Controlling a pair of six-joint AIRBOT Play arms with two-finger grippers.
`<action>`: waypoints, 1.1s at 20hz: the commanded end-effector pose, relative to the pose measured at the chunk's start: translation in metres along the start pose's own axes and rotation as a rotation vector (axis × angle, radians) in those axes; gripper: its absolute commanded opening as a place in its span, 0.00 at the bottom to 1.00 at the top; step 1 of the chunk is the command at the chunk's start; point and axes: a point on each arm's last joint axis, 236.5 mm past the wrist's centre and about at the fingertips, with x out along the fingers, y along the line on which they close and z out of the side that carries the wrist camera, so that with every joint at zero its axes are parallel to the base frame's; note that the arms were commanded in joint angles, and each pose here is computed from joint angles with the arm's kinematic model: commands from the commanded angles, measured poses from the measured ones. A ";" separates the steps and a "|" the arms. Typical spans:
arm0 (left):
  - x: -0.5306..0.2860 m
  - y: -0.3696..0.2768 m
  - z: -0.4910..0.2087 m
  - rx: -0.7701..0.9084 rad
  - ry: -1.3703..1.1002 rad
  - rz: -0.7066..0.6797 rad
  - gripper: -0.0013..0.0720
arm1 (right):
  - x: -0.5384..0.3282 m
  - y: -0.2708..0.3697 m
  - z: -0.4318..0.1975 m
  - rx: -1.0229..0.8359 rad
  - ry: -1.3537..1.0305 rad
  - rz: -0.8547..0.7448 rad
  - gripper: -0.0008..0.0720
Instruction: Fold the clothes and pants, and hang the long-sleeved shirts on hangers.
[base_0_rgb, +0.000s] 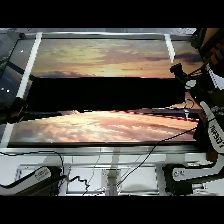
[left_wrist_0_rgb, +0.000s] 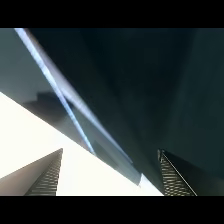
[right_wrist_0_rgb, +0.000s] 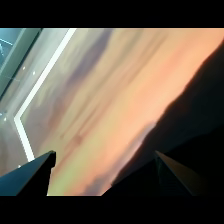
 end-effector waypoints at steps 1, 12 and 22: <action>0.026 0.012 -0.009 -0.100 0.035 -0.006 0.99 | 0.000 0.001 0.000 0.000 0.001 0.001 0.96; 0.080 0.023 0.029 -0.182 -0.123 -0.054 0.98 | -0.007 0.011 0.003 -0.120 -0.006 0.019 0.96; 0.108 -0.029 0.063 0.009 -0.206 -0.074 0.69 | -0.061 0.116 -0.080 -0.621 0.245 0.222 0.96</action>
